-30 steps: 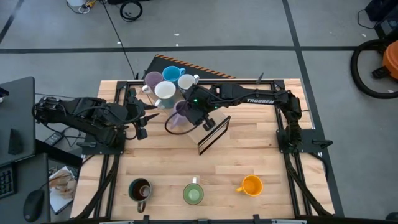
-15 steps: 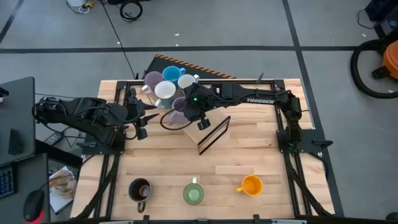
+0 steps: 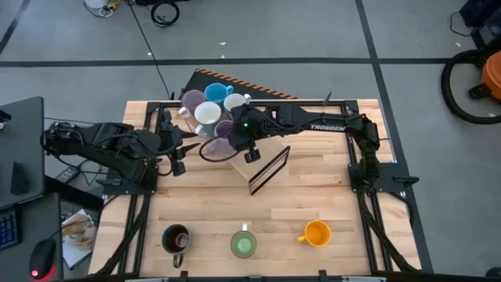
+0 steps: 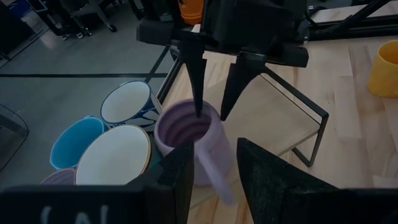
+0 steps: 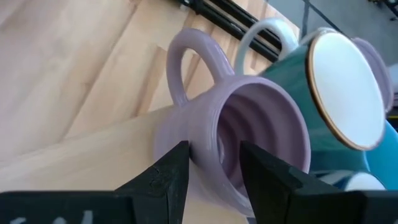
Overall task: Place coffee mugs
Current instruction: Put the purple mug on the shelf, then put the yellow mug on the shelf
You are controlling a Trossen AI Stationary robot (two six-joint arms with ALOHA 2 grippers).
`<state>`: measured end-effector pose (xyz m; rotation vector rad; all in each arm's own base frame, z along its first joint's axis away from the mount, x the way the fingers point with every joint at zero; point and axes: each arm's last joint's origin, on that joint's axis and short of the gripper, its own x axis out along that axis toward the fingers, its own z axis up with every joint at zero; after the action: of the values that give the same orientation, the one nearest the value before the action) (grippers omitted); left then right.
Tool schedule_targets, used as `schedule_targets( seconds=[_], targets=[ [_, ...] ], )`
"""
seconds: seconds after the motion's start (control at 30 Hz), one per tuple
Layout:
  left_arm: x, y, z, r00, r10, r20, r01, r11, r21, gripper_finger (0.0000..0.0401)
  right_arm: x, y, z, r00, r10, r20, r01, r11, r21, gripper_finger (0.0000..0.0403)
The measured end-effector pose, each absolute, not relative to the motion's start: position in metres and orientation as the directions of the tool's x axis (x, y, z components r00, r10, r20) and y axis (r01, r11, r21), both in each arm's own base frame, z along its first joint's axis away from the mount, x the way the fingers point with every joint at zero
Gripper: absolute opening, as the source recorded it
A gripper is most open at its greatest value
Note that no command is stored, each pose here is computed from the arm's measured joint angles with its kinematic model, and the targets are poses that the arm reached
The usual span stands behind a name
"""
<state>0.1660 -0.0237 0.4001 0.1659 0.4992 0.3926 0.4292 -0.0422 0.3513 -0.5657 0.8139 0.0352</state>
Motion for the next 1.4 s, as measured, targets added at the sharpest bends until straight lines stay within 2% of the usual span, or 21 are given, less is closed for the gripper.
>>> schedule_targets(
  seconds=[0.37, 0.63, 0.73, 0.87, 1.07, 1.4],
  targets=[
    [0.166, -0.024, 0.4, 0.804, 0.405, -0.435, -0.324, 0.912, 0.25, 0.0128, 0.422, -0.034, 0.358, 0.688, -0.194, -0.699, -0.257, 0.836, -0.485, 0.015],
    [0.165, -0.024, 0.398, 0.797, 0.407, -0.447, -0.329, 0.912, 0.244, 0.0128, 0.41, -0.014, 0.372, 0.689, -0.215, -0.692, -0.259, 0.819, -0.512, 0.0173],
    [0.165, -0.024, 0.398, 0.795, 0.406, -0.451, -0.327, 0.913, 0.244, 0.0128, 0.403, -0.002, 0.373, 0.664, -0.195, -0.722, -0.275, 0.834, -0.478, 0.0185],
    [0.164, -0.023, 0.397, 0.788, 0.407, -0.462, -0.324, 0.912, 0.249, 0.0128, 0.391, 0.019, 0.373, 0.617, -0.105, -0.78, -0.332, 0.864, -0.379, 0.0198],
    [0.164, -0.023, 0.396, 0.786, 0.407, -0.465, -0.323, 0.912, 0.252, 0.0128, 0.373, 0.054, 0.371, 0.526, -0.055, -0.849, -0.369, 0.884, -0.286, 0.0203],
    [0.166, -0.023, 0.399, 0.798, 0.414, -0.438, -0.285, 0.9, 0.331, 0.0128, 0.341, 0.096, 0.366, 0.338, 0.014, -0.941, -0.281, 0.956, -0.087, 0.0202]
  ],
)
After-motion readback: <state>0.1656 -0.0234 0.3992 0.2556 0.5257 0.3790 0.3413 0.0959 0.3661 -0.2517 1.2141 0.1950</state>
